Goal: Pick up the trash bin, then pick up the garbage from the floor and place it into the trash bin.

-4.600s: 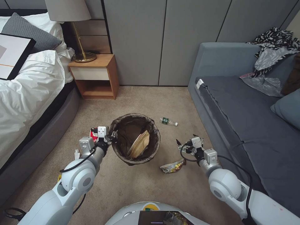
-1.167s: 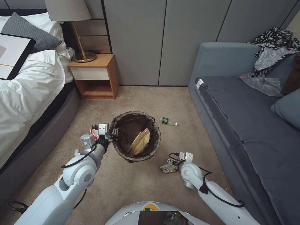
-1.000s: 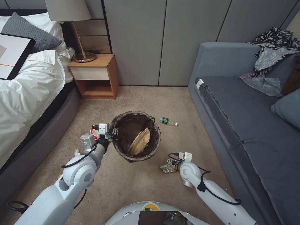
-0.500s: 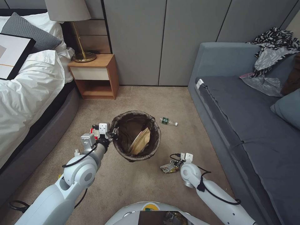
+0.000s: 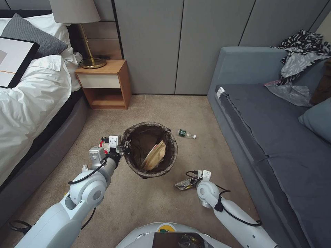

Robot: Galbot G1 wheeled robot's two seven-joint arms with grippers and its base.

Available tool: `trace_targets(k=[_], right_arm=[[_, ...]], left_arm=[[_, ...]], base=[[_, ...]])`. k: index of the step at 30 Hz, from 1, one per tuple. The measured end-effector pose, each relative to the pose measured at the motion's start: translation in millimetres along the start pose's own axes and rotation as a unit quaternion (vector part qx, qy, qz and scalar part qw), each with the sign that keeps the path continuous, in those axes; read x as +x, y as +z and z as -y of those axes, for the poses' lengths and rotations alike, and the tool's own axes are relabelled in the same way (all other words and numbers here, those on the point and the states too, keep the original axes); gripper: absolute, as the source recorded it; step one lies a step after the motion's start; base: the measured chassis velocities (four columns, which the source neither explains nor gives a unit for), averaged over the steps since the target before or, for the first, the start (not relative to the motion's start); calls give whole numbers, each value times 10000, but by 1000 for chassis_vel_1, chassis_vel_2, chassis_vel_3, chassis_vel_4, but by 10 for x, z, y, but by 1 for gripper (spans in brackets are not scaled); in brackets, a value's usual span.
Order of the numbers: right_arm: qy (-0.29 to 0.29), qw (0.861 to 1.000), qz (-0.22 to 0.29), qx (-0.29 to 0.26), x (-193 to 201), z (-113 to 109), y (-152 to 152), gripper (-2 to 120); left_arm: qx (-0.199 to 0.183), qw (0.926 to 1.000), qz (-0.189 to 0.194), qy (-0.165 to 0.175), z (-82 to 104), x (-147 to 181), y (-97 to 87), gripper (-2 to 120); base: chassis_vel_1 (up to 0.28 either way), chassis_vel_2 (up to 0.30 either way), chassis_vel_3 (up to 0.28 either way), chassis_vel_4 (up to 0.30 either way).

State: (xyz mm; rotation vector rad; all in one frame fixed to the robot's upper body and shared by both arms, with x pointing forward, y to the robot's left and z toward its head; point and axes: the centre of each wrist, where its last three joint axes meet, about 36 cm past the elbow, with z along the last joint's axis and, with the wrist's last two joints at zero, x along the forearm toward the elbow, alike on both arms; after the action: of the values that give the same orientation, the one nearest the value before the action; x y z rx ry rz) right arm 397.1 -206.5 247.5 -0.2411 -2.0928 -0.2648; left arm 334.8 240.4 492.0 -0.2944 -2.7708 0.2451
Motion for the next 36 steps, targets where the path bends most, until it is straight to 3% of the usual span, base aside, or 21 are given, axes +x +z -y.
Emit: trace_targets(k=[8,24,36], right_arm=[[30,10000,-3,-9,-43,-3,35,33],[-19,10000,71,8,15,-42,30,0],[-36,9998,193,2,147,2,-19,0]], left_arm=[[-3,10000,10,2,1,15,-4,5],[-11,10000,48,18,-7,3,-37,5],[-7,10000,47,19,-7,-6,-35,5]], base=[[0,0,0,0],[0,0,0,0],[0,0,0,0]])
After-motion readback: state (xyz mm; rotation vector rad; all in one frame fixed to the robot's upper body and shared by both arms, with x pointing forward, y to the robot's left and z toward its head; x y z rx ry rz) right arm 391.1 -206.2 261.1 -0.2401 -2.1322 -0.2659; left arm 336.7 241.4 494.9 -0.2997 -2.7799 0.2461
